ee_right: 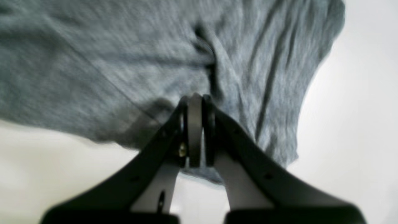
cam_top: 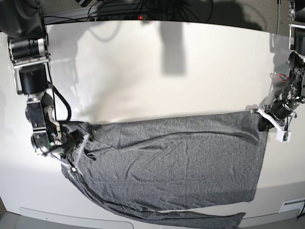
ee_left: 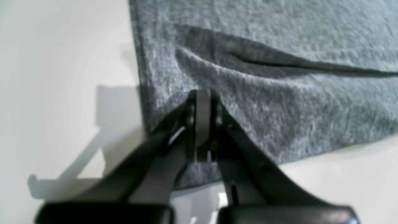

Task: Fold the T-shirt properly
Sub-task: 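Drag the shirt back toward the robot with both grippers, flattening it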

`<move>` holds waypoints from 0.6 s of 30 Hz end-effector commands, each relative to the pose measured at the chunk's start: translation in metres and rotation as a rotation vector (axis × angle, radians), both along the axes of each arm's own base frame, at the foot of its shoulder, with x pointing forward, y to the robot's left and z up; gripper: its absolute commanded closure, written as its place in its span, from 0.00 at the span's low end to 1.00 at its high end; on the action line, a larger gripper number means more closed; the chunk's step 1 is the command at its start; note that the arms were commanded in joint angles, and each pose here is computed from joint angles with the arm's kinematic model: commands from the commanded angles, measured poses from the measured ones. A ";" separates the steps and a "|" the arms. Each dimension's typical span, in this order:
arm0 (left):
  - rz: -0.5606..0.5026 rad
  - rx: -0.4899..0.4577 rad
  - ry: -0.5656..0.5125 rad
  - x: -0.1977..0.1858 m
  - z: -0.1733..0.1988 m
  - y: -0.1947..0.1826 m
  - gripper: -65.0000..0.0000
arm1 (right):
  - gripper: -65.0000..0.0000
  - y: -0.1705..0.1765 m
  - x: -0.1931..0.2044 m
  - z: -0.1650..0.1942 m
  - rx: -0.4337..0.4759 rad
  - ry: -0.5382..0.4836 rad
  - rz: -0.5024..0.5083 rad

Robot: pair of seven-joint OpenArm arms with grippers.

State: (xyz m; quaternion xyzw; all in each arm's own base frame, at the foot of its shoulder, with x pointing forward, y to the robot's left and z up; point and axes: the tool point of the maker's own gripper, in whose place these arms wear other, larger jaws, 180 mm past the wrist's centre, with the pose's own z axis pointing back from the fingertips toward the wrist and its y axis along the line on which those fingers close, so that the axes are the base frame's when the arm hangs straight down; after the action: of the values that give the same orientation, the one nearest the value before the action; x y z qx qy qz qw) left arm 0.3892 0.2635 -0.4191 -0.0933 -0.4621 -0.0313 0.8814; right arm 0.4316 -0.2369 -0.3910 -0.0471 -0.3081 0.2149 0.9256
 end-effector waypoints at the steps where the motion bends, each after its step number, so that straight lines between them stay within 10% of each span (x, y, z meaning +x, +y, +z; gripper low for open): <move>1: 0.009 -0.008 -0.082 0.016 0.023 0.004 1.00 | 1.00 -0.003 0.016 0.022 0.008 -0.072 -0.003; 18: 0.019 0.005 0.096 -0.065 -0.051 -0.005 1.00 | 1.00 -0.016 -0.086 -0.069 -0.053 0.042 0.051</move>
State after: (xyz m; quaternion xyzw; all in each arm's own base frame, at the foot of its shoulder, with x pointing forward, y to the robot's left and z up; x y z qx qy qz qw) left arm 0.3384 0.2440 -0.4543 -0.1172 -0.4643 -0.0092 0.8778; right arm 0.3596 -0.2386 -0.4497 -0.0418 -0.3284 0.2392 0.9128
